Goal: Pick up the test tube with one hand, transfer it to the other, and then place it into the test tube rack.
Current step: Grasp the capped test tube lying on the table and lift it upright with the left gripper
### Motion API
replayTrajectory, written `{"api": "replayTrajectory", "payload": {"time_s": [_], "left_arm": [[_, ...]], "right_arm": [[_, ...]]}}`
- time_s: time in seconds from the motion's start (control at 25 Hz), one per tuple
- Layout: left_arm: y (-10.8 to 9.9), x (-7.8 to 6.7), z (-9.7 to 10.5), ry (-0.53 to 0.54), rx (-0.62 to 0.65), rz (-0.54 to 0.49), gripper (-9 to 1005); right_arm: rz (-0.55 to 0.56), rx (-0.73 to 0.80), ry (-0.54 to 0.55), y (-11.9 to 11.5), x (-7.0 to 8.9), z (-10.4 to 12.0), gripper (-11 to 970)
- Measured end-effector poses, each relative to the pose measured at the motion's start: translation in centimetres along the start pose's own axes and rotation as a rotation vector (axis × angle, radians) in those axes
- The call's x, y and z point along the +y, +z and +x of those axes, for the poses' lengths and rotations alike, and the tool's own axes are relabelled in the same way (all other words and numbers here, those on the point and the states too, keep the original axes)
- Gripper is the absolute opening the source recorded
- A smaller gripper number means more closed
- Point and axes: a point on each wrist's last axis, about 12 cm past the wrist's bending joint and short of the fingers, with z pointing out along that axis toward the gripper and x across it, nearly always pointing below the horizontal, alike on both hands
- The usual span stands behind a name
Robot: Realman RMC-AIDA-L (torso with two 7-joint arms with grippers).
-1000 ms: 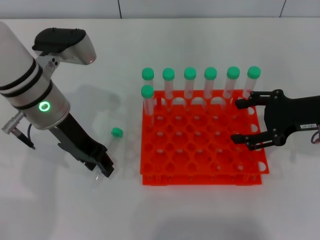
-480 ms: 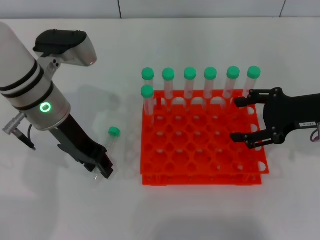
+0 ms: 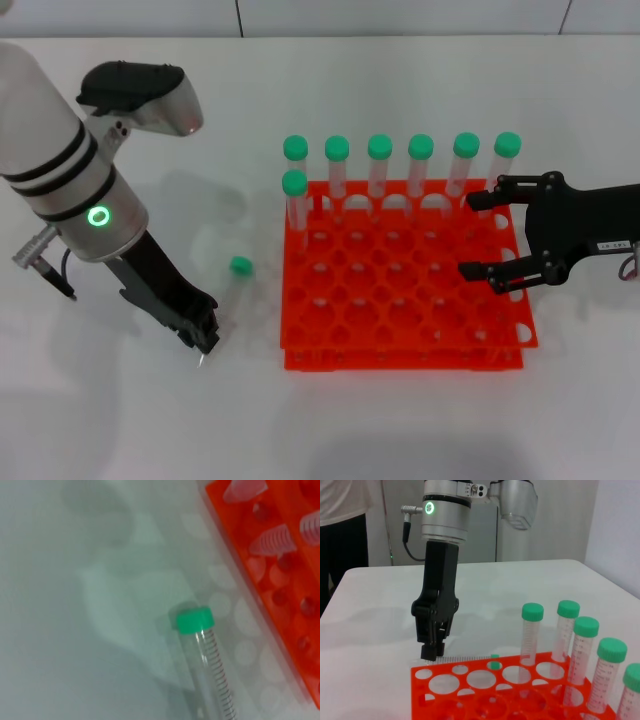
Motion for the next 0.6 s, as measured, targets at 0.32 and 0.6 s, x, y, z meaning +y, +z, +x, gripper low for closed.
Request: {"api": "replayTrajectory", "payload": {"time_s": [0.32,0.6], "left_arm": [[0.39,-0.22,-0.27,0.000,0.014,0.007,147],[0.44,-0.18,-0.30,0.003,0.016,-0.006,106]], "right_arm": [[-0.001,-0.001,-0.002,0.02,0.00,-0.06,856],[0.000,-0.001,-0.003,0.03,-0.01,-0.08,855]]}}
